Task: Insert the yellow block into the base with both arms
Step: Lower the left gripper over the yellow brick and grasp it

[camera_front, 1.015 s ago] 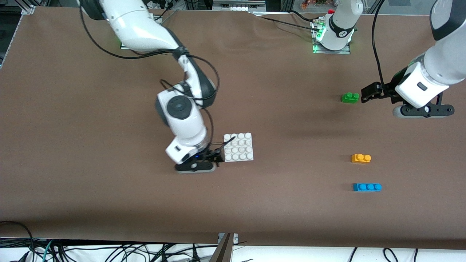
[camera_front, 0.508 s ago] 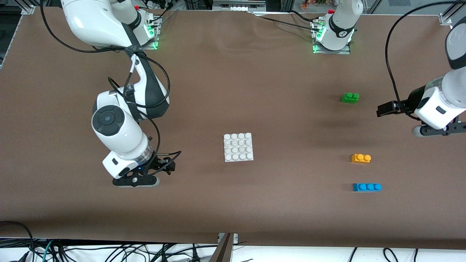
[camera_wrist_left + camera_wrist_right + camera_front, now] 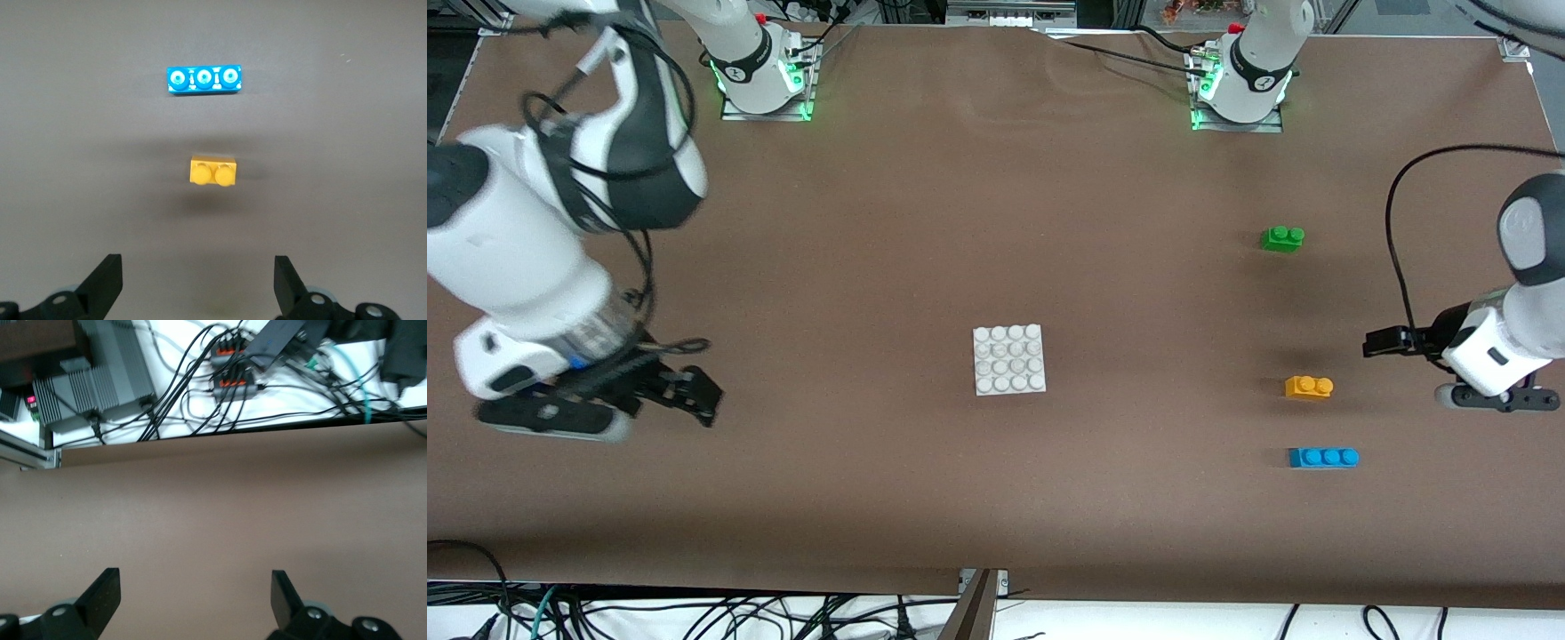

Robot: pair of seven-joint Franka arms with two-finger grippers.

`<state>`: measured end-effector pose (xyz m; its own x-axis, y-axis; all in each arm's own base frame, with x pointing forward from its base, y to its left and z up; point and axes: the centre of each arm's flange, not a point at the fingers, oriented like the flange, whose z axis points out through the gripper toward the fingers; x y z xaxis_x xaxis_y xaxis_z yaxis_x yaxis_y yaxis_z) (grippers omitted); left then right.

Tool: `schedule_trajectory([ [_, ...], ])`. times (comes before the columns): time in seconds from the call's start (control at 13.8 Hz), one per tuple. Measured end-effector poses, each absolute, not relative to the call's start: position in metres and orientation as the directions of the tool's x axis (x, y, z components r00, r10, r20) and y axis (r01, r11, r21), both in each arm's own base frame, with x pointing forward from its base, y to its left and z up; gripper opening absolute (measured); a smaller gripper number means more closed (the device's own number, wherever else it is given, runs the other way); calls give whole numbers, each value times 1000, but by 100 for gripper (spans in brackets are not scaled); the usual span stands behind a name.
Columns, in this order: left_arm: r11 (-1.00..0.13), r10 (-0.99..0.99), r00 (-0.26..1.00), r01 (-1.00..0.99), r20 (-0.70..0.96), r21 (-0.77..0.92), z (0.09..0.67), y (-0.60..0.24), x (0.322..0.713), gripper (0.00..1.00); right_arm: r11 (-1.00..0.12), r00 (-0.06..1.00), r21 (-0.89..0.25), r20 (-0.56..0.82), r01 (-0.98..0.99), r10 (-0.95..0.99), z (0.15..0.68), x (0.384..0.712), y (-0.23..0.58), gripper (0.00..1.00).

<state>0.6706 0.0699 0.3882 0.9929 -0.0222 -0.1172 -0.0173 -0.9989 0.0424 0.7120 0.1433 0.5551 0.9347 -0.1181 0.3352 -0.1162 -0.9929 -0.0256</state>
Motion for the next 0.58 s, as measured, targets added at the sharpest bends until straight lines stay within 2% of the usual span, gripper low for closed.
schedule_trajectory([
  [0.15, -998, -33, 991, -27, -131, 54, 349, 70, 679, 100, -989, 932, -38, 333, -141, -146, 581, 692, 120, 100],
  [0.36, -994, -101, 987, -95, -123, 58, 307, 63, 687, 100, -984, 959, -21, 220, -177, -177, 603, 652, 93, 100],
  [0.58, -984, -181, 979, -179, -96, 24, 267, 60, 688, 100, -982, 967, 0, 177, -188, -185, 616, 634, 68, 100],
])
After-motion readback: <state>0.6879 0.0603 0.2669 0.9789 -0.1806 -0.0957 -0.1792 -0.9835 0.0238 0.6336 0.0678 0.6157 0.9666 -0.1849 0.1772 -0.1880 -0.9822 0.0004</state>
